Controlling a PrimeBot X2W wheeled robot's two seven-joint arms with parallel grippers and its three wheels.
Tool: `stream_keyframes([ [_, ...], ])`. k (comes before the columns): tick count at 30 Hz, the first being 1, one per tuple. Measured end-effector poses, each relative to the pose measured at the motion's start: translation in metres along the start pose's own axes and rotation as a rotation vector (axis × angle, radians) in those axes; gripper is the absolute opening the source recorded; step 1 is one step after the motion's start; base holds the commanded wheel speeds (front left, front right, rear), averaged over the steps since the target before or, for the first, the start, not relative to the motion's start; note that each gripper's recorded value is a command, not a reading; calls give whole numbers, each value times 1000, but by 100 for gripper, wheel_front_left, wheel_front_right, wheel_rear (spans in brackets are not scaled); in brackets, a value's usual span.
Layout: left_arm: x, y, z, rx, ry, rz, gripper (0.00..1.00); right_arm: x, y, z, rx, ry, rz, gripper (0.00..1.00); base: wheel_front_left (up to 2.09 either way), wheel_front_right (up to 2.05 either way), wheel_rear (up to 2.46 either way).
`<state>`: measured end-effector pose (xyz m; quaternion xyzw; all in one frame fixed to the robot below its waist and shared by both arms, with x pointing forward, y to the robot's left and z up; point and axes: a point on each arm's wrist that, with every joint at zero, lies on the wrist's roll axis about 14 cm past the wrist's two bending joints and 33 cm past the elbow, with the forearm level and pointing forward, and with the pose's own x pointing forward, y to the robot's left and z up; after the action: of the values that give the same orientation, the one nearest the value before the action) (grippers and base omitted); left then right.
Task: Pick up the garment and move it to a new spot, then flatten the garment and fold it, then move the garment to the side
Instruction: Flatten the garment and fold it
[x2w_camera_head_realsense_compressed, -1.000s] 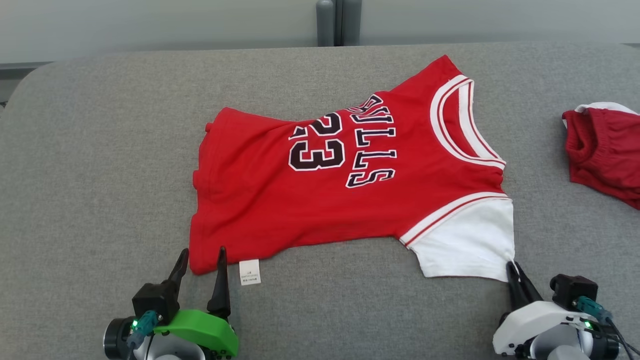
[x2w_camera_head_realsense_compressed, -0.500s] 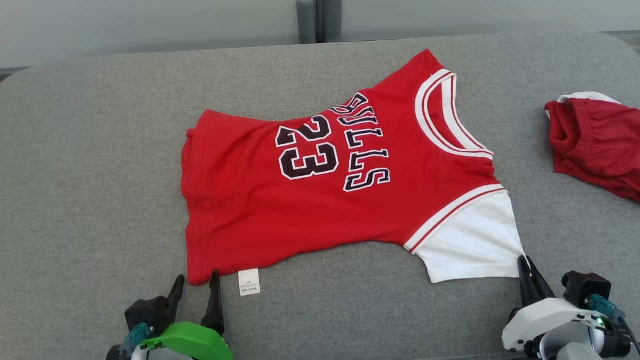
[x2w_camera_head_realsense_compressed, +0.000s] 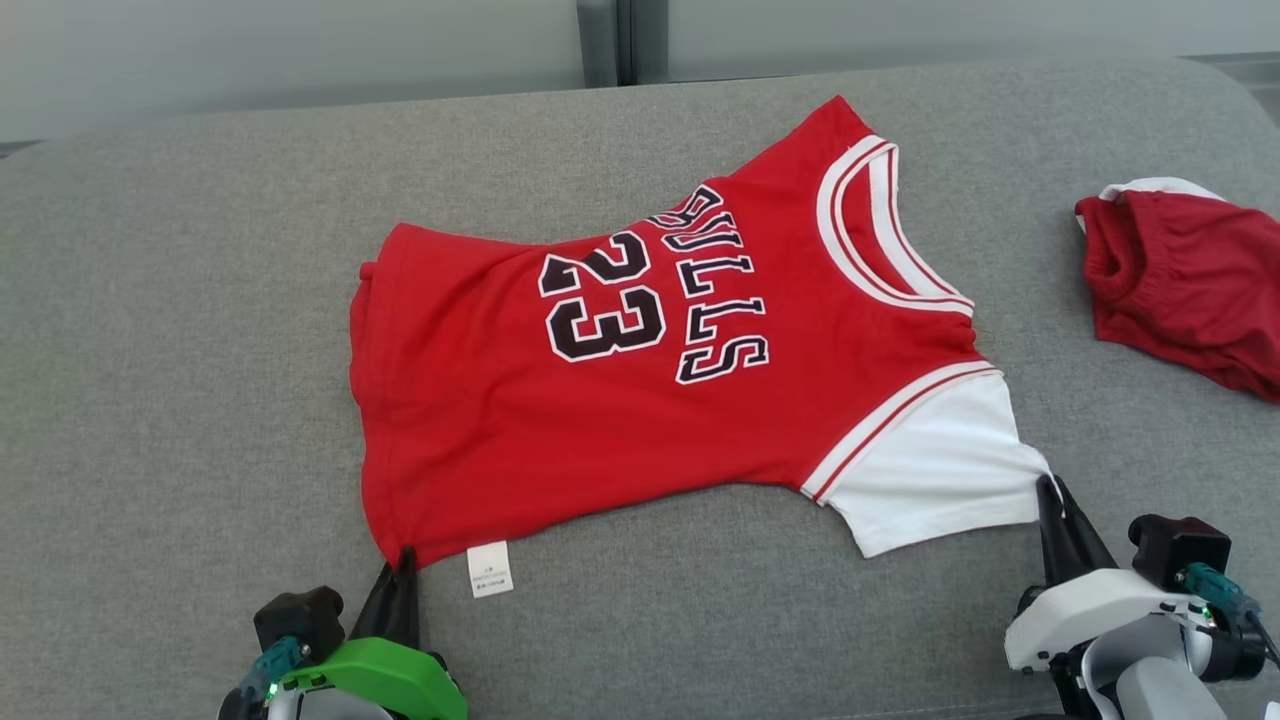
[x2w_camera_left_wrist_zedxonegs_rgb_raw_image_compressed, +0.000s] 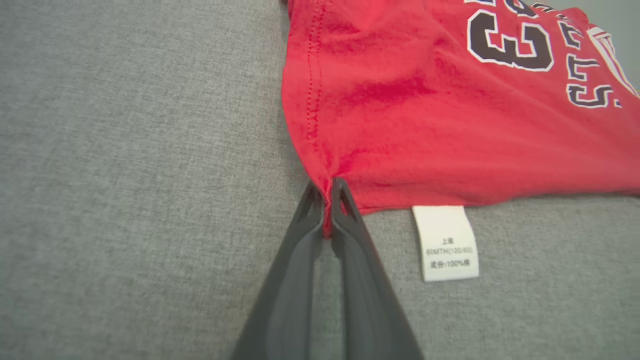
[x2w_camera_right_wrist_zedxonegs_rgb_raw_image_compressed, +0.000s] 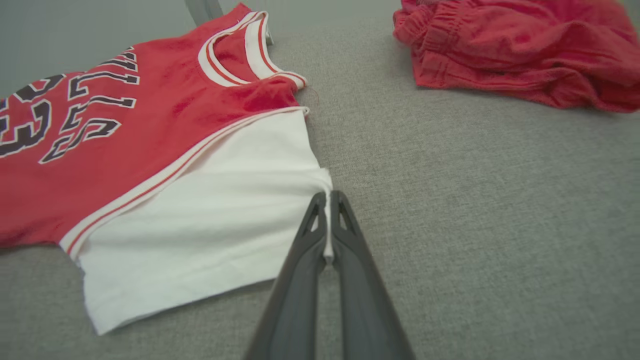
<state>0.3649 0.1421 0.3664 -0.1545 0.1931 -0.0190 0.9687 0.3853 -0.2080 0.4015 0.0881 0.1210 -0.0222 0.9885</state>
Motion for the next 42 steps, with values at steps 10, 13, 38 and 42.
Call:
stream_keyframes([
  [10,4,-27,106,55,-304,-115,0,10,31,122,38,-354,104,0,0,0,0],
  [13,9,-34,150,134,-400,-149,0,14,42,181,6,-502,158,0,0,0,0],
  [38,141,-85,470,670,-925,-107,0,158,92,450,-428,-1054,150,0,0,0,0],
  [42,158,-101,484,686,-988,-127,0,167,98,472,-456,-1146,100,0,0,0,0],
])
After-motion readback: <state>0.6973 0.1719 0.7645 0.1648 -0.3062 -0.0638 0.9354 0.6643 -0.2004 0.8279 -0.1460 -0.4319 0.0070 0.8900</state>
